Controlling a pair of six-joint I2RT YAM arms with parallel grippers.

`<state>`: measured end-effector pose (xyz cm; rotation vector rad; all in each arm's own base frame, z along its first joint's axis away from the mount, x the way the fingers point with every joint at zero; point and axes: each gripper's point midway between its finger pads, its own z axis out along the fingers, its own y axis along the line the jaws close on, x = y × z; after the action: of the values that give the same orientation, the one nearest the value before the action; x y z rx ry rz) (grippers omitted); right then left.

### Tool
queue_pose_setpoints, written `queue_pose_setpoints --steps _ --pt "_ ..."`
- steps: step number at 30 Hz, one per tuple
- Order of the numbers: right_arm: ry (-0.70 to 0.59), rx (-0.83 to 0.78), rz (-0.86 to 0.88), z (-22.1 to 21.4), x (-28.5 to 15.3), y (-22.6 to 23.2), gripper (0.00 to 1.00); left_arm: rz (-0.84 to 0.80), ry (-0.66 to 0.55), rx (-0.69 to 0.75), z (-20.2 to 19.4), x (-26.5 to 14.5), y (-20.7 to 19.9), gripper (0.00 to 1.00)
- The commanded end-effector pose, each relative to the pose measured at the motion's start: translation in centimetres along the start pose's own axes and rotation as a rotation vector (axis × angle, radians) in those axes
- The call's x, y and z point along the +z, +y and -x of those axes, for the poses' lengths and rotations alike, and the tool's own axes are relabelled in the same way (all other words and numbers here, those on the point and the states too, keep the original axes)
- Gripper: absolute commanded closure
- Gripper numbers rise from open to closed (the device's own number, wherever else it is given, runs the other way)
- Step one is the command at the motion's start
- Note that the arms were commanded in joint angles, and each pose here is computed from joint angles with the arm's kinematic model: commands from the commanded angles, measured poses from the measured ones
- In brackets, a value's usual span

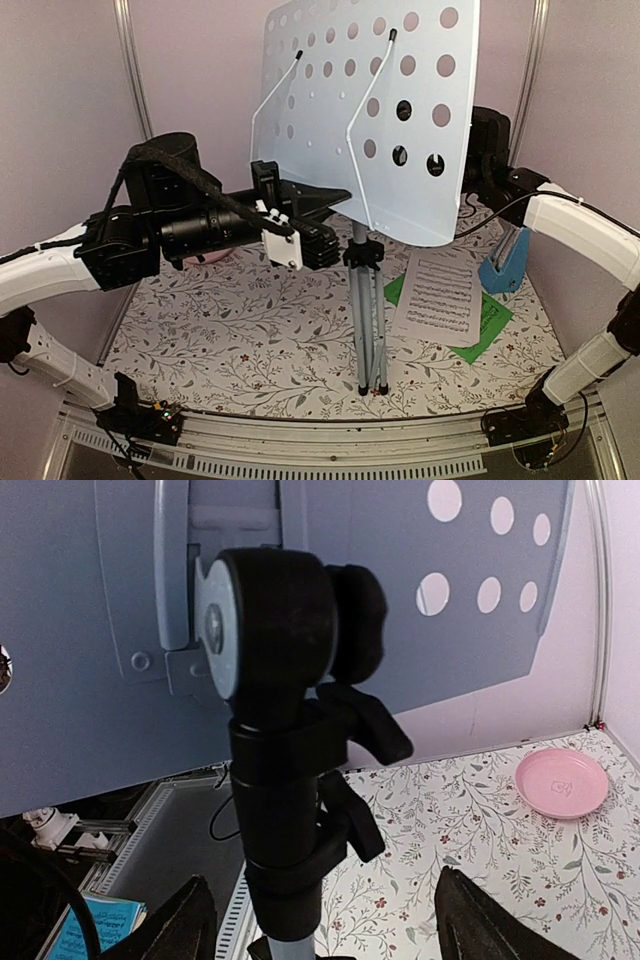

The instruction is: Set up the instrument practice props

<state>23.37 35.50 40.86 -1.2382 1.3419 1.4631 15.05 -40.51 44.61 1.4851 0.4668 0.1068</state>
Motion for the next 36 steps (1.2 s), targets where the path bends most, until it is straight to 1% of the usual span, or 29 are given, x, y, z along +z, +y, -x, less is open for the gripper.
queue_pose_setpoints --steps 1,8,12,14,17,19,21,23,28,30,33,34,36 --pt "0.013 -0.017 0.063 -0.1 1.3 1.6 0.24 0.377 -0.077 0.044 2.5 -3.6 10.7 1.0" --pt "0.017 -0.006 0.021 0.3 2.0 1.1 0.33 0.376 -0.074 0.057 2.4 -3.3 10.5 1.0" --pt "0.018 0.032 -0.022 0.1 2.5 0.2 0.42 0.378 -0.069 0.066 2.3 -3.1 10.4 1.0" --pt "0.022 0.046 -0.034 -0.1 2.6 -0.1 0.45 0.378 -0.069 0.072 2.3 -2.9 10.3 1.0" --pt "0.022 0.049 -0.025 -0.3 2.8 0.0 0.47 0.379 -0.067 0.078 2.3 -2.8 10.3 1.0" --pt "0.019 0.046 -0.017 -0.3 2.9 0.3 0.52 0.38 -0.065 0.082 2.3 -2.6 10.3 1.0" --pt "0.016 0.044 -0.018 -0.2 2.9 0.3 0.57 0.38 -0.061 0.084 2.2 -2.5 10.2 1.0" --pt "0.01 0.037 -0.016 0.1 2.9 0.4 0.66 0.383 -0.056 0.085 2.0 -2.6 10.2 1.0" --pt "-0.012 0.018 -0.027 0.7 2.8 0.5 0.98 0.387 -0.016 0.094 1.3 -2.3 9.8 1.0" --pt "-0.032 -0.002 -0.04 1.3 2.6 0.5 1.0 0.39 -0.002 0.099 1.0 -2.4 9.6 1.0" --pt "-0.064 -0.031 -0.07 2.2 2.3 0.4 1.0 0.396 0.011 0.107 0.7 -2.7 9.3 0.96" --pt "-0.076 -0.042 -0.079 2.5 2.2 0.4 1.0 0.401 0.014 0.106 0.6 -2.8 9.4 0.92" --pt "-0.105 -0.069 -0.099 3.4 1.9 0.2 1.0 0.409 0.017 0.109 0.6 -3.1 9.5 0.78"
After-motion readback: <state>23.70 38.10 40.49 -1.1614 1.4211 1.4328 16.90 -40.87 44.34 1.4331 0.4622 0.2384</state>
